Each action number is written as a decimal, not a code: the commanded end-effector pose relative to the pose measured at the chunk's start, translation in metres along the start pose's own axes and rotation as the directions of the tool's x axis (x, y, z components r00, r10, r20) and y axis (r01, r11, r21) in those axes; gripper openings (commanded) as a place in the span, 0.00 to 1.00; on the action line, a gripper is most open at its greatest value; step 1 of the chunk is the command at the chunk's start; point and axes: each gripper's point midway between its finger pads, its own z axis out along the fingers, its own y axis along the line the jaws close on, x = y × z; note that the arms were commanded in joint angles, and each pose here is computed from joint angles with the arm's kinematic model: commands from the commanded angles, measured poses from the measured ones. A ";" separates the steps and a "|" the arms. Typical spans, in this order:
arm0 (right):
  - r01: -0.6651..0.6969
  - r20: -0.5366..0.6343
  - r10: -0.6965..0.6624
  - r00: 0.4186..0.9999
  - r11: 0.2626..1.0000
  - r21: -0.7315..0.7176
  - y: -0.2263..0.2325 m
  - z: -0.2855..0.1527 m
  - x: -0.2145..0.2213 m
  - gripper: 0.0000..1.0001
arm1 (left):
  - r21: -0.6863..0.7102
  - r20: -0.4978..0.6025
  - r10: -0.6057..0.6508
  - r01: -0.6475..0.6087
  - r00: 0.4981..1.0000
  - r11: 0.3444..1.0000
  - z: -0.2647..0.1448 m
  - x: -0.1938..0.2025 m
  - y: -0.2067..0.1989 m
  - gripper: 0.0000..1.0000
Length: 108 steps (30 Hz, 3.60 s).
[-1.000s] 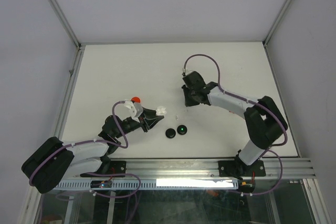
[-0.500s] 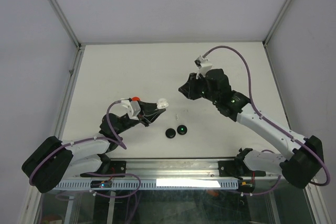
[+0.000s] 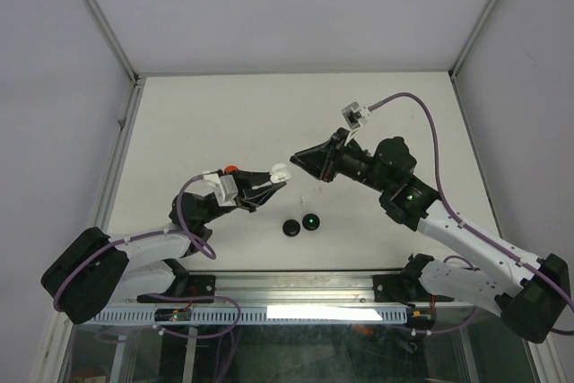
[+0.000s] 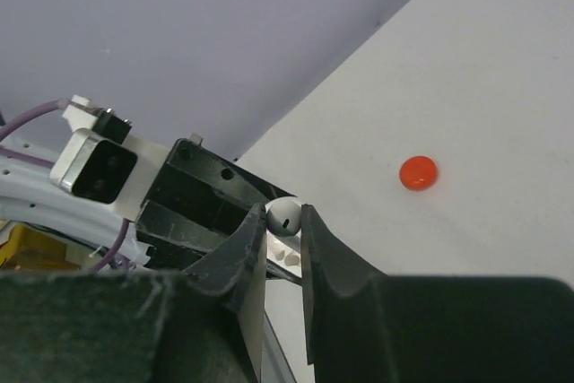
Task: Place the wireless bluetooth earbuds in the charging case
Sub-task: Place the earbud in the charging case.
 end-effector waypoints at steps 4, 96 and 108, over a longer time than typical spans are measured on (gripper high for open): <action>0.049 0.103 -0.025 0.994 0.969 -0.241 0.058 -0.006 -0.020 0.12 | 0.032 0.122 0.065 -0.069 0.990 0.997 0.015 -0.037 0.000 0.08; 0.238 -0.198 -0.265 0.944 0.960 -0.150 0.043 0.009 0.024 0.47 | 0.041 0.097 -0.070 0.066 0.993 0.997 0.006 -0.031 -0.009 0.09; 0.221 -0.256 -0.266 0.929 0.956 -0.192 0.046 0.003 0.036 0.43 | 0.026 0.115 -0.076 0.073 0.990 0.997 0.008 -0.037 -0.006 0.09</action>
